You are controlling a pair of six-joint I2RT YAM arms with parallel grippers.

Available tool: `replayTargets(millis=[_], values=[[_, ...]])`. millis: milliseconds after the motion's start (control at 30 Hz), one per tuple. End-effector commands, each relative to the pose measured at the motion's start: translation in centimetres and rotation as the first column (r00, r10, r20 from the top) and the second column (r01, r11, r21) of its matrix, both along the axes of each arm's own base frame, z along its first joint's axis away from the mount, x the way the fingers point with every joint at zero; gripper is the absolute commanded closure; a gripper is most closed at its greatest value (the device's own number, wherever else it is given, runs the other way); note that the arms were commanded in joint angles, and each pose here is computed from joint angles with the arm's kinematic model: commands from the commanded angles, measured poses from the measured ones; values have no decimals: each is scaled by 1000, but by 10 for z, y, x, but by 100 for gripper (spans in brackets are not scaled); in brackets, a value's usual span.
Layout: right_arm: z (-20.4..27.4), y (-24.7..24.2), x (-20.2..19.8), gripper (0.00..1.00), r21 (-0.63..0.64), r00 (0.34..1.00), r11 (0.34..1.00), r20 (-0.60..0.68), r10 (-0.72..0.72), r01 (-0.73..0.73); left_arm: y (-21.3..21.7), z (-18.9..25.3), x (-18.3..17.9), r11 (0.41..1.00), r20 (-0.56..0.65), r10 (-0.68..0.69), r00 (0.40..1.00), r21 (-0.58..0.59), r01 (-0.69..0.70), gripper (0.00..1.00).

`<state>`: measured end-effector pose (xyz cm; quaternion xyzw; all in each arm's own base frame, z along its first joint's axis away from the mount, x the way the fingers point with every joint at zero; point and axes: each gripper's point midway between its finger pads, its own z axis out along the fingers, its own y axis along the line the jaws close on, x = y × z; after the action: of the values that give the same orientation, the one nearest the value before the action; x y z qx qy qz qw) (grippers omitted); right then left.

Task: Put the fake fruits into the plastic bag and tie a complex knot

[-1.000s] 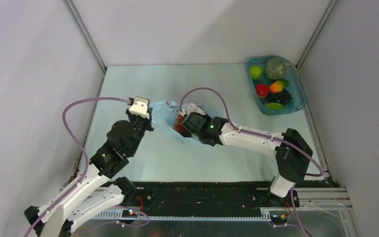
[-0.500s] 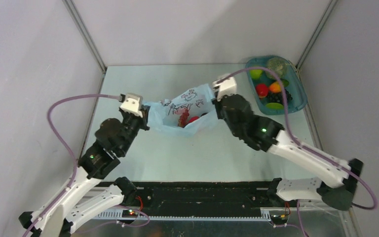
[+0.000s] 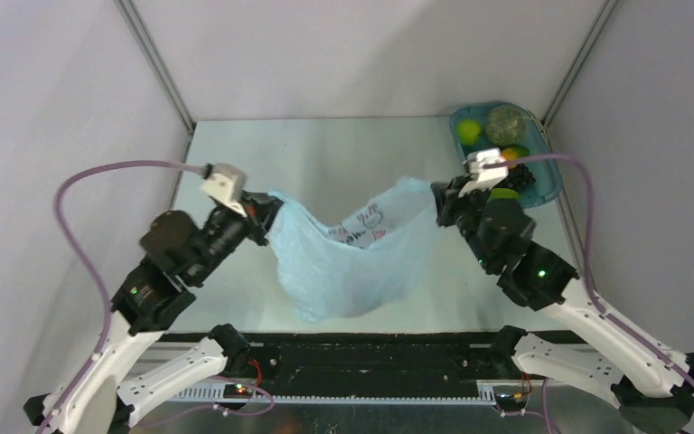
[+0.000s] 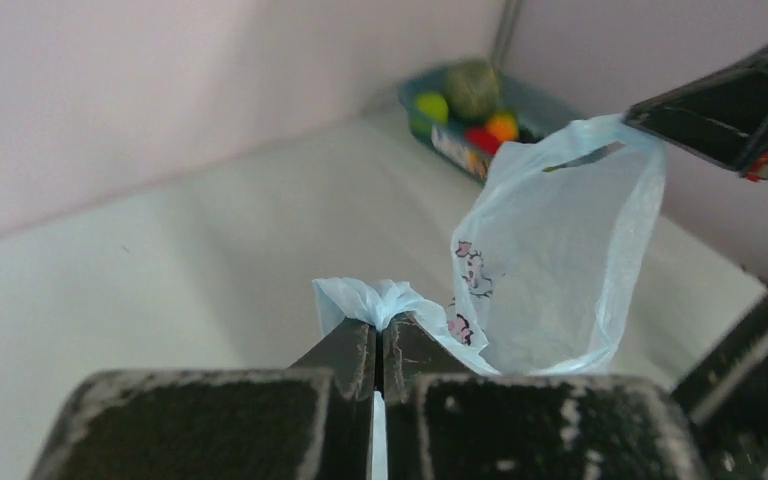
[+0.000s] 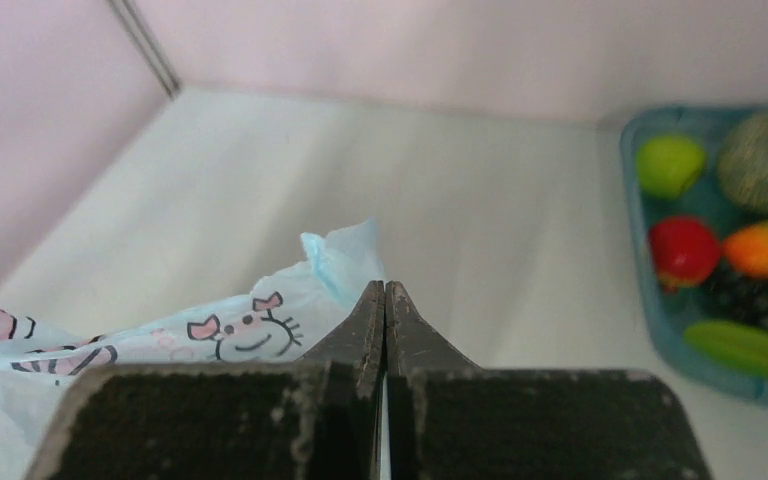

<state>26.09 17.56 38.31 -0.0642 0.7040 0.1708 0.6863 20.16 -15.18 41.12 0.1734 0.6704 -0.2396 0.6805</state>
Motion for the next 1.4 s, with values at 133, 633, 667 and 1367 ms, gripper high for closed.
replayTargets(millis=[133, 633, 667, 1367], values=[[-68, 17, -20, 97, 76, 983, 990, -127, 129, -120, -26, -64, -8, 994, -210, -107, 972, 12, 112, 100], [-37, 31, -57, 1, -220, 912, 885, -111, 395, -410, -21, -53, 7, 989, -28, -84, 996, 121, 87, 100], [-39, 36, -55, 2, -257, 909, 872, -133, 396, -418, -21, -54, 8, 989, -28, -86, 996, 121, 88, 100], [-105, 26, -30, 34, -670, 970, 717, -239, 36, -192, -23, -58, 7, 989, -43, -96, 994, 106, 100, 100]])
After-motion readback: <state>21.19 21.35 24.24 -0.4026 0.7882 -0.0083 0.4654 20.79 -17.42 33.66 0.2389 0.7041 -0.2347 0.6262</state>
